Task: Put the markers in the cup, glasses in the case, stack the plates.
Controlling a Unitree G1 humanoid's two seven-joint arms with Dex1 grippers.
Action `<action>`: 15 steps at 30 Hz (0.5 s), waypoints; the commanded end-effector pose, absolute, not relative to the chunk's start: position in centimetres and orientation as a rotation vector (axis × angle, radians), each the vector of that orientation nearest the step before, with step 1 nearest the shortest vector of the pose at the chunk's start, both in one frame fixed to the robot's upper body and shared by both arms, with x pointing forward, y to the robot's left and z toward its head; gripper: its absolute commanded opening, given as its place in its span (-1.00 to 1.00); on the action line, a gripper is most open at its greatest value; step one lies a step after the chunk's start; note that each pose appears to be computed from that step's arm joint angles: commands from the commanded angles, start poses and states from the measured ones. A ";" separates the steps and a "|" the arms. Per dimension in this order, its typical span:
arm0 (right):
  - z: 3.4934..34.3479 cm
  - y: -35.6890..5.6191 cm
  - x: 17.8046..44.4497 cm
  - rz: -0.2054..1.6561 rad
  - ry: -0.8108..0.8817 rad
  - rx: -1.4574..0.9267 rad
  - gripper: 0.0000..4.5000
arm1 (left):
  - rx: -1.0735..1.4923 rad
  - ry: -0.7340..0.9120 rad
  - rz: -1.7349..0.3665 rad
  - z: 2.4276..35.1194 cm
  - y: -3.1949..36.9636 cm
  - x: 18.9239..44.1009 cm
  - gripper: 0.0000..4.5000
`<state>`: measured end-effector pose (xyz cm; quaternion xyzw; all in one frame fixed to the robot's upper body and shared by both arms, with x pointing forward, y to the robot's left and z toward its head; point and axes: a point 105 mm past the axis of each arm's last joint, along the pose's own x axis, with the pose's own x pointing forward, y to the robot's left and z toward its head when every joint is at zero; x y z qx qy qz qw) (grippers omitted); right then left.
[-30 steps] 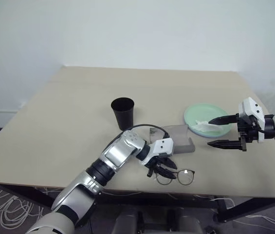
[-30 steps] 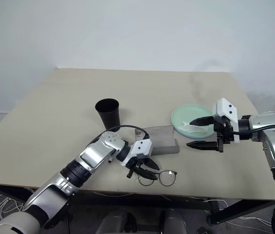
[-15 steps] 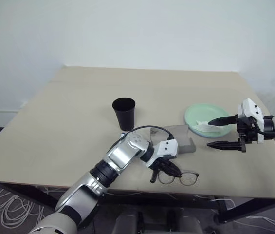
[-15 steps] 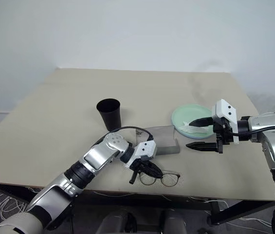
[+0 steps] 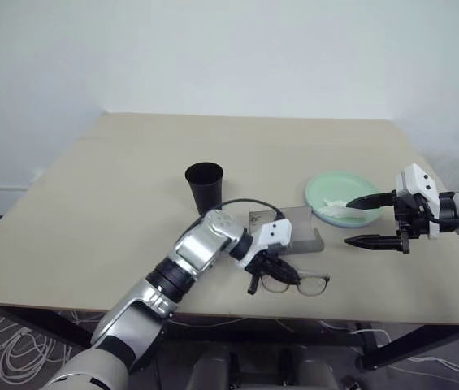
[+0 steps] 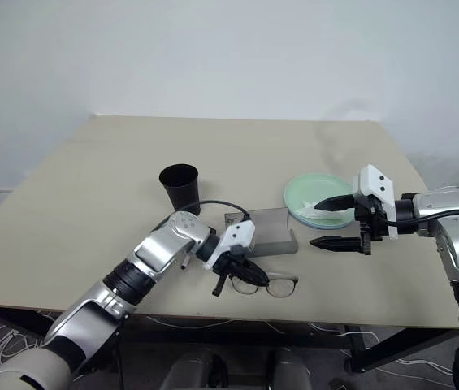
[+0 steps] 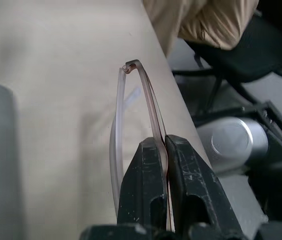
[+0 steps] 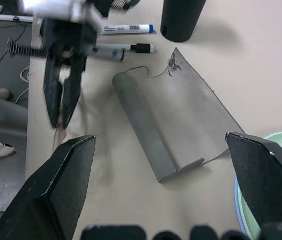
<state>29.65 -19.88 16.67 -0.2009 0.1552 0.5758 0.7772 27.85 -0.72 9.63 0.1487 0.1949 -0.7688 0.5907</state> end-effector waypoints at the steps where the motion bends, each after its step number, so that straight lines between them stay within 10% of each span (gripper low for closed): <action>1: 17.9 -19.8 30.0 1.242 0.291 -0.461 1.00 | 0.295 0.369 -1.751 13.2 0.0 30.0 -1.00; 15: 17.9 -19.2 30.4 1.253 0.279 -0.456 1.00 | 0.332 0.274 -1.502 13.9 1.1 36.8 -1.00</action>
